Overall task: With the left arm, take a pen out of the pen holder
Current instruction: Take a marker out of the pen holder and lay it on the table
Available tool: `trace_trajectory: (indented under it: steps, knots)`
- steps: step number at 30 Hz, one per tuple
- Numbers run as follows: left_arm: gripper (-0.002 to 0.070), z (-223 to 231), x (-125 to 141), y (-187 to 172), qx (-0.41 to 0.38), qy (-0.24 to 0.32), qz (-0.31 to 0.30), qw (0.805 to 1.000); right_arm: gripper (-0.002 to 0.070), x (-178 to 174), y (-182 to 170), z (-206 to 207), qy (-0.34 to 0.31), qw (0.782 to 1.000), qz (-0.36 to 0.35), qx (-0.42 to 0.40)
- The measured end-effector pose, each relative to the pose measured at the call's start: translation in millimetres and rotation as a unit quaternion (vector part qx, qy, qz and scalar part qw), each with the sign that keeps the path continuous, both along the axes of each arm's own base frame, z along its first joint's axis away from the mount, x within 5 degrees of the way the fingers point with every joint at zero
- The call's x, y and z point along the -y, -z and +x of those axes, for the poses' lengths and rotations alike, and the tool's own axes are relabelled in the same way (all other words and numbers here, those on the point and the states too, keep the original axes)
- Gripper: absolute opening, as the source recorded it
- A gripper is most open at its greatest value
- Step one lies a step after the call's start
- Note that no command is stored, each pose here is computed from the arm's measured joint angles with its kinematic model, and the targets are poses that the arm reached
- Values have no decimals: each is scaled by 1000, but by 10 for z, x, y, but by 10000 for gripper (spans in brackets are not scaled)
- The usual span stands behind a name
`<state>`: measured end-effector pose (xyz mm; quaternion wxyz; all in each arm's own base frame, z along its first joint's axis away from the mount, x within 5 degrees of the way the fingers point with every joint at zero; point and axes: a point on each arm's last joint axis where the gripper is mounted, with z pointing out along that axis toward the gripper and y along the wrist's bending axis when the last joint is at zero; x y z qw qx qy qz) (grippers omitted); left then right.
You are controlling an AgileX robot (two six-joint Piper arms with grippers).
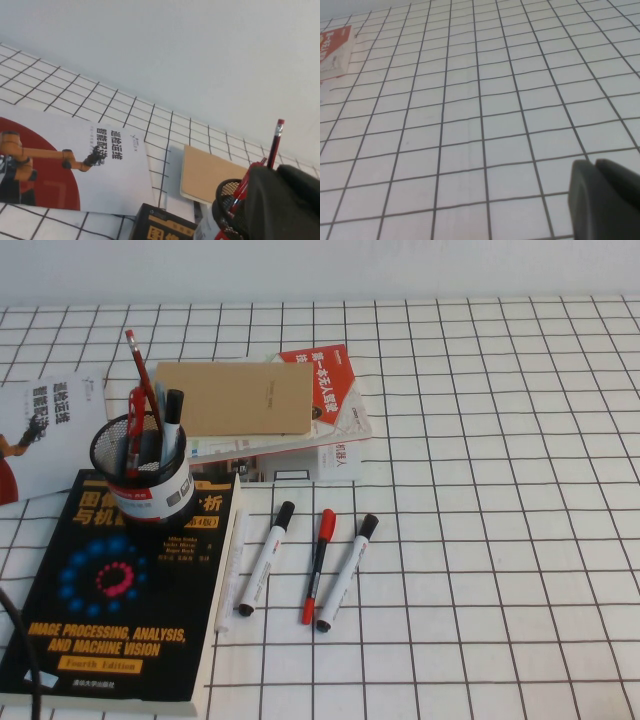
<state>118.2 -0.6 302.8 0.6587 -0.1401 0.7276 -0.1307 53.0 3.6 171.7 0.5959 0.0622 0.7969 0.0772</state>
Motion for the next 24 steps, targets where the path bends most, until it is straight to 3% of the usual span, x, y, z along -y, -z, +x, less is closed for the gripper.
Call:
trace_trajectory:
  steps: [6, 9, 13, 17, 24]
  knots:
    - [0, 233, 76, 85, -17, 34, 66, 997, -16, 0, 0, 0, 0, 1000, 0, 0]
    - [39, 344, 180, 133, -16, 73, 119, 990, -17, 0, 0, 0, 0, 1000, 0, 0]
    - [207, 518, 346, 228, -12, 125, 193, 973, -17, 0, 0, 0, 0, 1000, 0, 0]
    - [389, 742, 490, 303, -18, 155, 218, 963, -17, 0, 0, 0, 0, 1000, 0, 0]
    - [447, 1173, 706, 336, -14, 184, 232, 955, -17, 0, 0, 0, 0, 1000, 0, 0]
